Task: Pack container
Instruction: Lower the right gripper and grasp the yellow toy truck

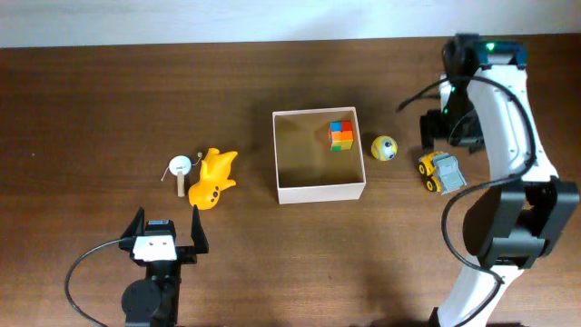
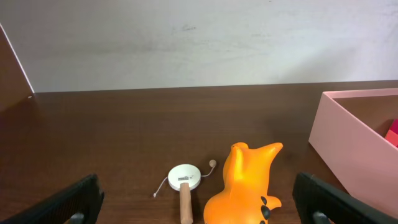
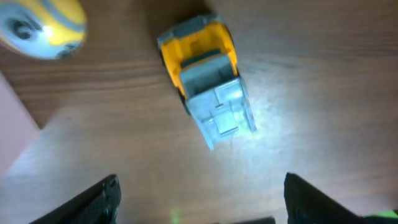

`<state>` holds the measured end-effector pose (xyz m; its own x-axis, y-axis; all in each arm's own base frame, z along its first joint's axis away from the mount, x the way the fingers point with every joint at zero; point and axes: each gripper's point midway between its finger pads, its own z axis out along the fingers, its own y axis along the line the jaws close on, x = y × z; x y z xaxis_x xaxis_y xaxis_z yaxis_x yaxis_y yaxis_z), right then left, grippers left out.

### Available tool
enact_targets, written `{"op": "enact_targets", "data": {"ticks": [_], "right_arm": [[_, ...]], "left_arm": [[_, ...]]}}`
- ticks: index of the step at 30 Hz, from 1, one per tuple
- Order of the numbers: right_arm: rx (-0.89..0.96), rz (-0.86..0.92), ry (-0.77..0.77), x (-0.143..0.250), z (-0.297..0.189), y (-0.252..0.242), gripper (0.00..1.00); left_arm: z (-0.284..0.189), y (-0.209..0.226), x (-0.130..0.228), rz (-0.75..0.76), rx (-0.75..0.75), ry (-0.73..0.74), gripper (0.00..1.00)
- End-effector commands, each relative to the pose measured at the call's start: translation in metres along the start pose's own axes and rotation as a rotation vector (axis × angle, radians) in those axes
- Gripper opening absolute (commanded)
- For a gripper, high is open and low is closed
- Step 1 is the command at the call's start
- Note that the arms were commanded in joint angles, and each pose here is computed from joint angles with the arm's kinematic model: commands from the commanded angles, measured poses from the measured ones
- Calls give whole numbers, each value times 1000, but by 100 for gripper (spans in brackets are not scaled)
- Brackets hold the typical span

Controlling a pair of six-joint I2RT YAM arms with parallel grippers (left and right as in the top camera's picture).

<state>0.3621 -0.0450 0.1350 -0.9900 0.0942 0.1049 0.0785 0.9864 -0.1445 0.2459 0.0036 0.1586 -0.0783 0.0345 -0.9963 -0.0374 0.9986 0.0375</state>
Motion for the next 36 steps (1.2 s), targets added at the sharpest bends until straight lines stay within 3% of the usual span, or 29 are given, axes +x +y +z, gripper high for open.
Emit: {"op": "enact_targets", "data": {"ticks": [1, 8, 19, 29, 36], "right_arm": [[-7, -55, 27, 7, 21, 3, 79], [-40, -140, 28, 6, 60, 7, 82], [-51, -39, 0, -1, 76, -32, 82], [-169, -173, -58, -18, 84, -13, 82], [-177, -173, -49, -18, 96, -11, 82]], "left_arm": [[0, -2, 1, 15, 11, -2, 99], [0, -2, 1, 15, 11, -2, 99], [0, -2, 1, 15, 11, -2, 99], [0, -2, 1, 15, 11, -2, 99], [0, -2, 1, 15, 11, -2, 99]]}}
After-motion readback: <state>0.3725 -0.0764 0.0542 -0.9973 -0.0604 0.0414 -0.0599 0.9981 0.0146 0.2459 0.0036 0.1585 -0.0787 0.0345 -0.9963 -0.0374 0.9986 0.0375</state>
